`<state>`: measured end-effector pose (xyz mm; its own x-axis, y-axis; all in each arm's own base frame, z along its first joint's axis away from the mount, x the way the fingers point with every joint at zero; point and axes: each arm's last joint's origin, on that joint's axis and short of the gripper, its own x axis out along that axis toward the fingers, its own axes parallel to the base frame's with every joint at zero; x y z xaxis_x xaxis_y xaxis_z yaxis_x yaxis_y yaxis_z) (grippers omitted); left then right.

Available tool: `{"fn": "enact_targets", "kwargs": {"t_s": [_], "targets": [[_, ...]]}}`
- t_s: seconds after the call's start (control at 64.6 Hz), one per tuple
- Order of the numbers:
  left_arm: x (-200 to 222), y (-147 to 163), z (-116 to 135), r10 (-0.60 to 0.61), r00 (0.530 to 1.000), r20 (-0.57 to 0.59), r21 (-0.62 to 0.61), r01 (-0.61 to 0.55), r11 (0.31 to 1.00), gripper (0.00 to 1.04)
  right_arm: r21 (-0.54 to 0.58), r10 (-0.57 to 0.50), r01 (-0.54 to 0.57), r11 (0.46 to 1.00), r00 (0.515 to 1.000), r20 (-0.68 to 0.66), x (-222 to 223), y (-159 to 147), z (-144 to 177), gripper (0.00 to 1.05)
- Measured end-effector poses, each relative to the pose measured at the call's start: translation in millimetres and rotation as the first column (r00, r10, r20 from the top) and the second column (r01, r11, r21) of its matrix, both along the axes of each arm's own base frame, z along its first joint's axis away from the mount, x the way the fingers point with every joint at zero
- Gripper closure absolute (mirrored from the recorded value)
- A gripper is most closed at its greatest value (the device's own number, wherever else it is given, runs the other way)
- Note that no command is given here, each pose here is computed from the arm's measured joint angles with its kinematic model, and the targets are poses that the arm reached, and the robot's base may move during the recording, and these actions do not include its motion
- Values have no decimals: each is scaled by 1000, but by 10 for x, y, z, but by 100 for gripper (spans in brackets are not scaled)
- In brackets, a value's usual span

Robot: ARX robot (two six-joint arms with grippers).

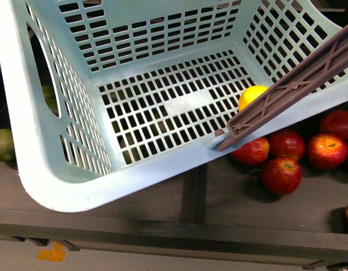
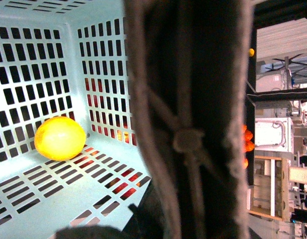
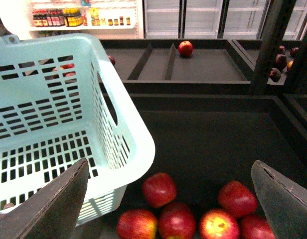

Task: Pick lemon and mango into basket

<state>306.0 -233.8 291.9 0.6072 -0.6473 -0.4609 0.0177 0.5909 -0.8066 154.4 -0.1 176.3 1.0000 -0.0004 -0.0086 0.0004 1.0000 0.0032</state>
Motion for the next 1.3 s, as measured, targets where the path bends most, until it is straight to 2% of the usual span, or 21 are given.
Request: {"fn": "enact_targets", "kwargs": {"t_s": [1.301], "targets": [[4, 5, -1, 1, 1000, 2, 2, -1, 1000, 100, 0, 0, 0, 1000, 1000, 0, -3, 0, -3, 9]]}}
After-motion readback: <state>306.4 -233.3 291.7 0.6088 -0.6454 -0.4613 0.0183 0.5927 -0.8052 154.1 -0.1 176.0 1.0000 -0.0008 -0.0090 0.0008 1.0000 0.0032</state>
